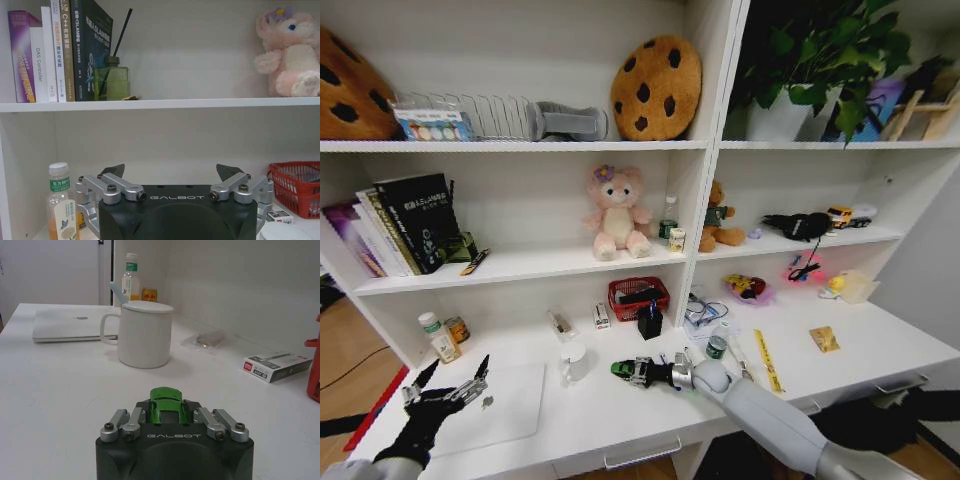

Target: Organize the objects on the table.

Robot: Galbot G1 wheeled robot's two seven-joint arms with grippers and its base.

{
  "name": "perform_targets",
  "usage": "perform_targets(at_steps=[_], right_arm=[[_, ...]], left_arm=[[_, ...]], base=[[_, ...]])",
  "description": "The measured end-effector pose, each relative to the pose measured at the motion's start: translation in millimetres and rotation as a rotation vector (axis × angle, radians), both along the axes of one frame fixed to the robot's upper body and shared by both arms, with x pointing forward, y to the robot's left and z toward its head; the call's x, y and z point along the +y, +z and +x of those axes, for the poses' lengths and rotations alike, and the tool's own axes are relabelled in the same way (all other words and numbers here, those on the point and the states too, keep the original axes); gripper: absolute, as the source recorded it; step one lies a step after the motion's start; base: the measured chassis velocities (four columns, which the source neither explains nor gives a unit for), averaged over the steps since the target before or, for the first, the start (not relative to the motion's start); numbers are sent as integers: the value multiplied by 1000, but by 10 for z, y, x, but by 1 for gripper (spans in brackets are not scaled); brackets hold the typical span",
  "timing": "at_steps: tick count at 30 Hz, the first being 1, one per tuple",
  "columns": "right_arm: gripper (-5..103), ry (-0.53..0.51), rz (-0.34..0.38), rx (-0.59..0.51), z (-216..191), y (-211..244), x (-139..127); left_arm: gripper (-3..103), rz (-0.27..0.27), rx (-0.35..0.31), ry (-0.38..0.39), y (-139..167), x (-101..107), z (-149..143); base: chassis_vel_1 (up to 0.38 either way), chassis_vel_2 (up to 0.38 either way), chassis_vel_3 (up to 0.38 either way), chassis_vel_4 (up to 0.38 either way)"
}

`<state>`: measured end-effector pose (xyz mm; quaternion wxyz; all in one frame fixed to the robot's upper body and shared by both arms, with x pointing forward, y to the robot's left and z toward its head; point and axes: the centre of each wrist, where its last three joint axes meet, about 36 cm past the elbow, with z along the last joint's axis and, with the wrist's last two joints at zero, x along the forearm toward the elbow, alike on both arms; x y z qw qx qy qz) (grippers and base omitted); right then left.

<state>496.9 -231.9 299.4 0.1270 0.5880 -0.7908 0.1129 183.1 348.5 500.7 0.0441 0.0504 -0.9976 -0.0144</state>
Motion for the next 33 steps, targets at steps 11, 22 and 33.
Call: perform_targets(at_steps=[11, 22, 33], right_arm=[[36, -18, 74, -65, 47, 471, -136], [36, 51, 258, -210, 44, 2012, -101], [36, 184, 277, -302, 827, 2933, 171]], left_arm=[[100, 0, 0, 0, 0, 0, 0], [100, 0, 0, 0, 0, 0, 0], [100, 0, 0, 0, 0, 0, 0]], base=[[0, 0, 0, 0], [0, 0, 0, 0], [0, 0, 0, 0]])
